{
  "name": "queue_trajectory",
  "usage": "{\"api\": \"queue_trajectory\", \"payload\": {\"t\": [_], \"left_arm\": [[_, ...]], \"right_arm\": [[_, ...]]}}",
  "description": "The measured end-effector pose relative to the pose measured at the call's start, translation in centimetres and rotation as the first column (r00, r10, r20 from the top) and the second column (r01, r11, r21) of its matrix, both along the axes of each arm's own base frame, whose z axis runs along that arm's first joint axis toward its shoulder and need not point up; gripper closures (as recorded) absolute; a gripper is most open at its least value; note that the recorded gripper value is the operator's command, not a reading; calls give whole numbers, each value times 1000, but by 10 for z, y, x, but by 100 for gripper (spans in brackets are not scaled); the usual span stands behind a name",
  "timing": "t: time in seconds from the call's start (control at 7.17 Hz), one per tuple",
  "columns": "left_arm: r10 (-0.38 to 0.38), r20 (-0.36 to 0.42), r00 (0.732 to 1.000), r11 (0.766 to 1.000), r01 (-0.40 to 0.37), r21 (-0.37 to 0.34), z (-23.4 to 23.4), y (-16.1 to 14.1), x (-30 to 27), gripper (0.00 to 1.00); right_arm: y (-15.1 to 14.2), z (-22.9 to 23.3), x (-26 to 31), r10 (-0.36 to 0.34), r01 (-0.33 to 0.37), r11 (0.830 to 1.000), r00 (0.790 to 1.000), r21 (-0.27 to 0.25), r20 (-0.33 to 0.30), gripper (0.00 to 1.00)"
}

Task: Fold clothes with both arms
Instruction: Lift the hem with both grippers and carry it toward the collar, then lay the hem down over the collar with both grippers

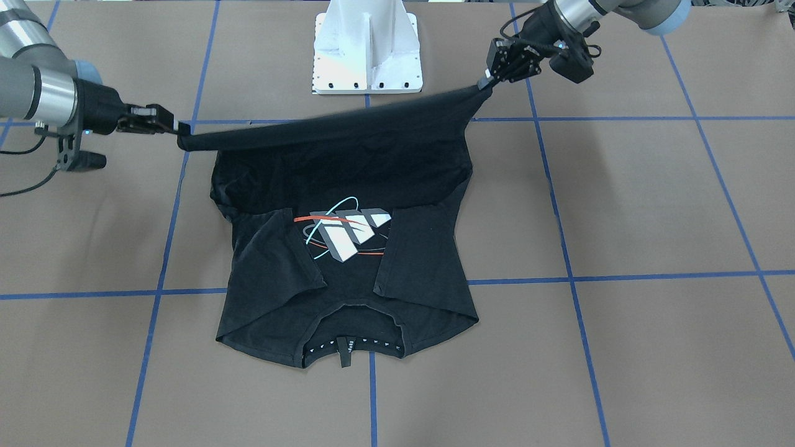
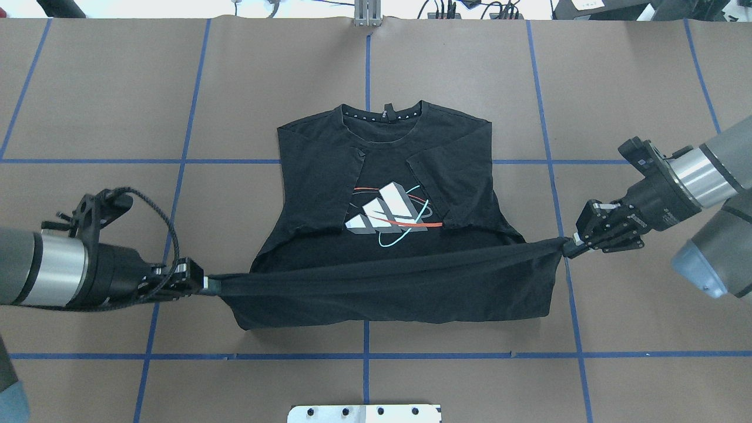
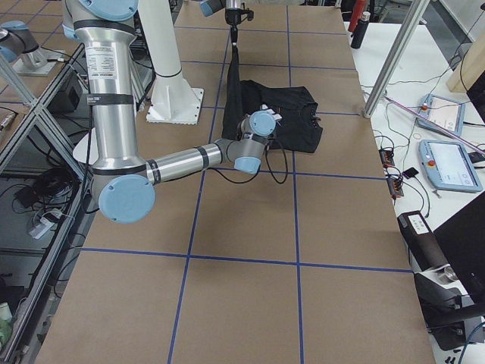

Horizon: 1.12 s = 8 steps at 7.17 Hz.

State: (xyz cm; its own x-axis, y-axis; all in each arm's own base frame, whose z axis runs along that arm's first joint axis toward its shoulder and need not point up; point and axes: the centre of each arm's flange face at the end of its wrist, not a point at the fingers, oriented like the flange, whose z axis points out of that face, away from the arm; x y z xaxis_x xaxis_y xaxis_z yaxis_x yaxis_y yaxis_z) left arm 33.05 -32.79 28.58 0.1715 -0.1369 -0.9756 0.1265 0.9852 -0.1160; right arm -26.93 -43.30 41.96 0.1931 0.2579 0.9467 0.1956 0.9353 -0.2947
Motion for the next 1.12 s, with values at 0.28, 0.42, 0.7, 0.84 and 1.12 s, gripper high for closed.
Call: {"api": "queue_trajectory", "payload": {"t": [0.28, 0.42, 0.7, 0.84, 1.12], "left_arm": [[-82, 109, 991, 996, 79, 34, -17, -94, 15, 100], [-108, 159, 981, 994, 103, 40, -6, -131, 22, 100], [-146, 234, 961, 989, 137, 53, 28, -184, 38, 100], [-160, 244, 957, 987, 150, 60, 44, -199, 45, 100], [-170, 246, 954, 985, 159, 62, 65, -210, 54, 100]], "right_arm": [[-70, -5, -6, 64, -64, 998, 998, -5, -8, 100], [-100, -6, -2, 97, -97, 995, 995, -11, -15, 100], [-147, 1, 3, 172, -173, 985, 984, -22, -48, 100], [-162, 14, 0, 214, -216, 976, 974, -18, -78, 100], [-180, 28, -15, 271, -274, 962, 955, -9, -124, 100]]}}
